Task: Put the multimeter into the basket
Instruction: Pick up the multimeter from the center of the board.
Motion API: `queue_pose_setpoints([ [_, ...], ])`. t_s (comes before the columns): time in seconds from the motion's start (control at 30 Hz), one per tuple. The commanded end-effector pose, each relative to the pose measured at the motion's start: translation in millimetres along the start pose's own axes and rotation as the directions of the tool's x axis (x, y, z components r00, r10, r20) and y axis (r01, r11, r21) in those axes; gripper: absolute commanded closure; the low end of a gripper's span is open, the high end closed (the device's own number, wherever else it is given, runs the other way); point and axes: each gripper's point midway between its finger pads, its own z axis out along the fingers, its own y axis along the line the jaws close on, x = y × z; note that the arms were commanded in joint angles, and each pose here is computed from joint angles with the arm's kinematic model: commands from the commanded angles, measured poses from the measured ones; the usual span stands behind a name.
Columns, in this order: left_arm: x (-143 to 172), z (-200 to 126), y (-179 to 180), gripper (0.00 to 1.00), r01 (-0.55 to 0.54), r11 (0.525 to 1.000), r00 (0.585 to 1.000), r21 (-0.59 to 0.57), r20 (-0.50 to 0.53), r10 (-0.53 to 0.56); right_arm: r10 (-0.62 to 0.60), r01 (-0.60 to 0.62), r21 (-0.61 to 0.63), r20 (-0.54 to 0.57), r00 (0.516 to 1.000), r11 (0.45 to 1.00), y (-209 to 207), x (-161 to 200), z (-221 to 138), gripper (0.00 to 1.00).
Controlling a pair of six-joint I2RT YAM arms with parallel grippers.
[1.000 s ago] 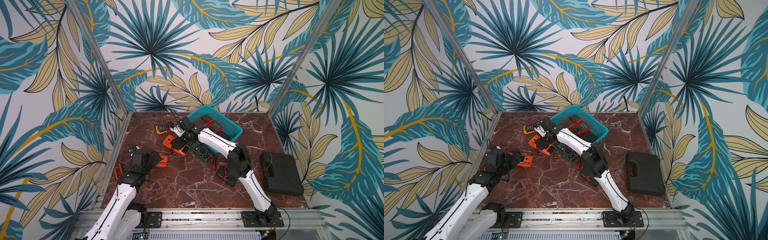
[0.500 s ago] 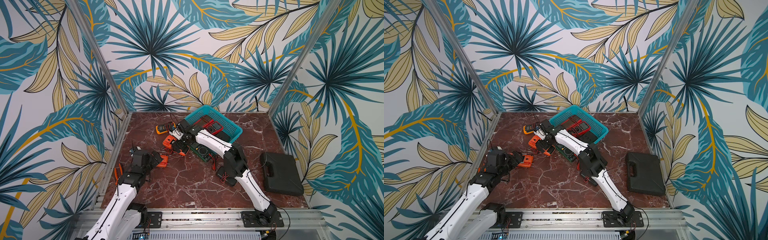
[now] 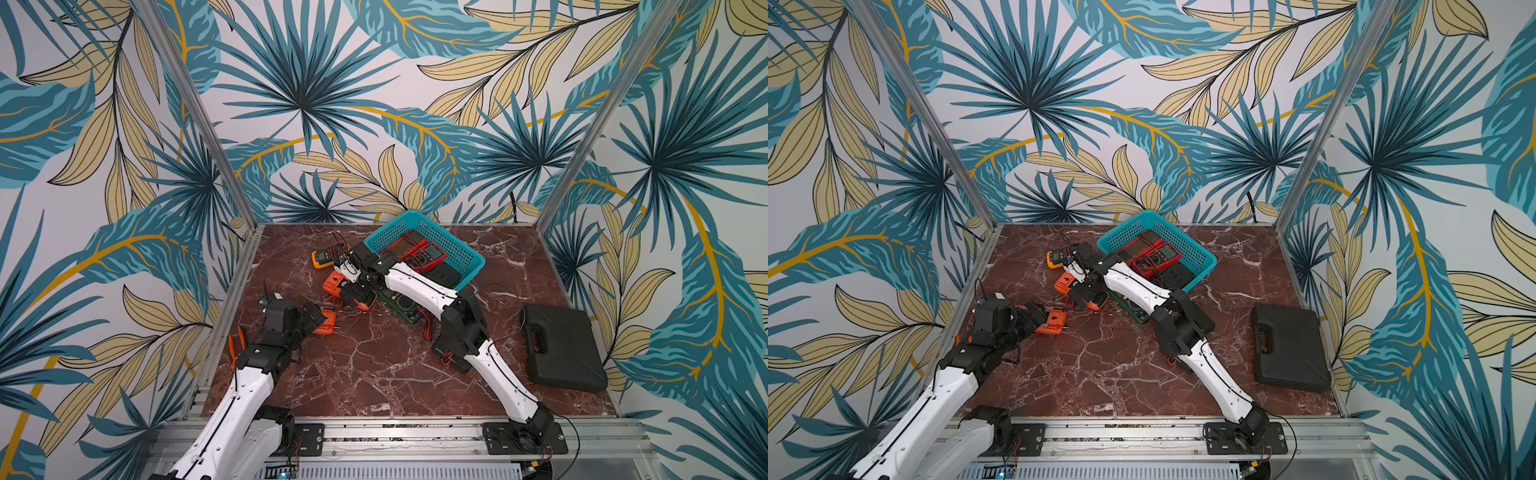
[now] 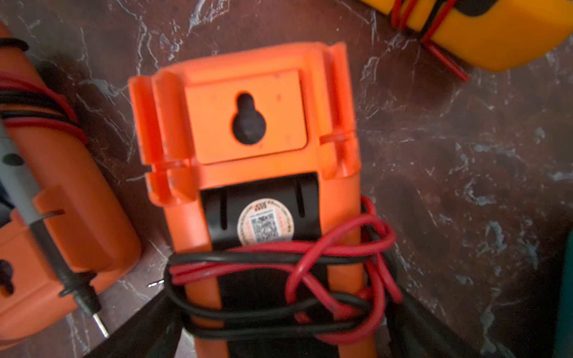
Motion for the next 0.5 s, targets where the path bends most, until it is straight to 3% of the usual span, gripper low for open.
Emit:
queue_pose_setpoints([
  [0.0, 2.8, 3.0, 1.3, 0.0, 0.005, 1.0, 1.0, 0.012, -0.006, -0.005, 0.012, -0.014, -0.015, -0.122, 0.992, 1.0, 10.0, 36.6, 26.5, 0.01],
  [0.2, 4.3, 3.4, 2.1, 0.0, 0.004, 1.0, 1.0, 0.011, -0.012, -0.004, 0.034, -0.035, -0.006, -0.136, 0.99, 0.999, 8.8, 39.9, 25.4, 0.02],
  [0.47, 4.3, 3.2, 0.9, 0.0, 0.004, 1.0, 1.0, 0.018, -0.012, -0.004, 0.063, -0.065, -0.008, -0.156, 0.986, 0.998, 12.4, 44.2, 19.3, 0.23],
])
